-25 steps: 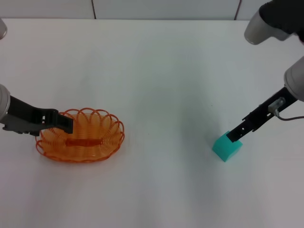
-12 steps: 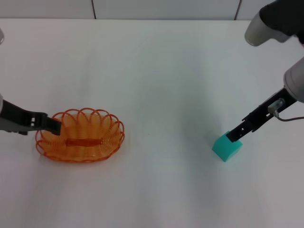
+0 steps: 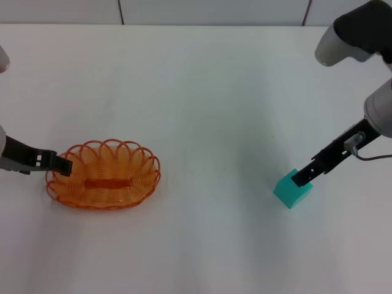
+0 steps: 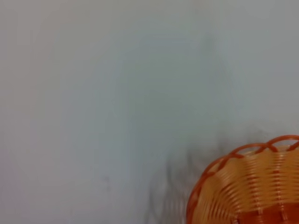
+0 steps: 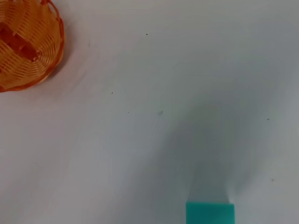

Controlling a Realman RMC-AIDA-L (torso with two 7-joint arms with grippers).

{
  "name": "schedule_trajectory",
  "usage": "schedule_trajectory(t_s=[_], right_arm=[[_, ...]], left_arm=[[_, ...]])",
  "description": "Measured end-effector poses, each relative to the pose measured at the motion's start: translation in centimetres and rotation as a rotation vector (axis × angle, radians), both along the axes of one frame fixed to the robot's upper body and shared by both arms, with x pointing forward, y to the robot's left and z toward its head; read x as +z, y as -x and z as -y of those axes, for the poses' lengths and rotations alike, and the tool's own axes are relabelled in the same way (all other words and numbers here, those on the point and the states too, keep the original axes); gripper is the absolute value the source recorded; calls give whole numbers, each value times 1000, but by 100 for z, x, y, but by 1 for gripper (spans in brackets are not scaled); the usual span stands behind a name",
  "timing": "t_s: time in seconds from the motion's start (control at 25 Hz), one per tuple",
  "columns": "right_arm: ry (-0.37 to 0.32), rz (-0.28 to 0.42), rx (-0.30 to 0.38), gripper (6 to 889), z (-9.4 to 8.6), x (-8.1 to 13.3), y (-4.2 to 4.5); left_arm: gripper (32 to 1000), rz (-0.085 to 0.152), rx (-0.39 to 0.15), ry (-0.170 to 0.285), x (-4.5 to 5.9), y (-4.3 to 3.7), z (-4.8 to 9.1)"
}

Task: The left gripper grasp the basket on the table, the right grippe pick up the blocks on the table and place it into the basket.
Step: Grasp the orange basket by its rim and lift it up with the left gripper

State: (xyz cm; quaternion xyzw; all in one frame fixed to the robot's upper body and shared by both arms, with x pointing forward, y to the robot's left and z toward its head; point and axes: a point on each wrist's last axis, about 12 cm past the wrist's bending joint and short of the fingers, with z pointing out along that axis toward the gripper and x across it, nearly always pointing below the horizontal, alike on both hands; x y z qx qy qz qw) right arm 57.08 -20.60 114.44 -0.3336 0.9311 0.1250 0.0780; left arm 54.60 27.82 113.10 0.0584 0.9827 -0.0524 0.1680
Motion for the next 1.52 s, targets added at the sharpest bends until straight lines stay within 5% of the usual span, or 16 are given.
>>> schedule_trajectory(t_s=[0.88,1.52], right_arm=[[-33,-17,5,878,-10,-75,-13],[-34,-12,9,879,-5,-89,-20]], left_arm=[[822,-35,-6,-34,-381,-180,1],[820,-41,-2,-32,-423,-179,2]])
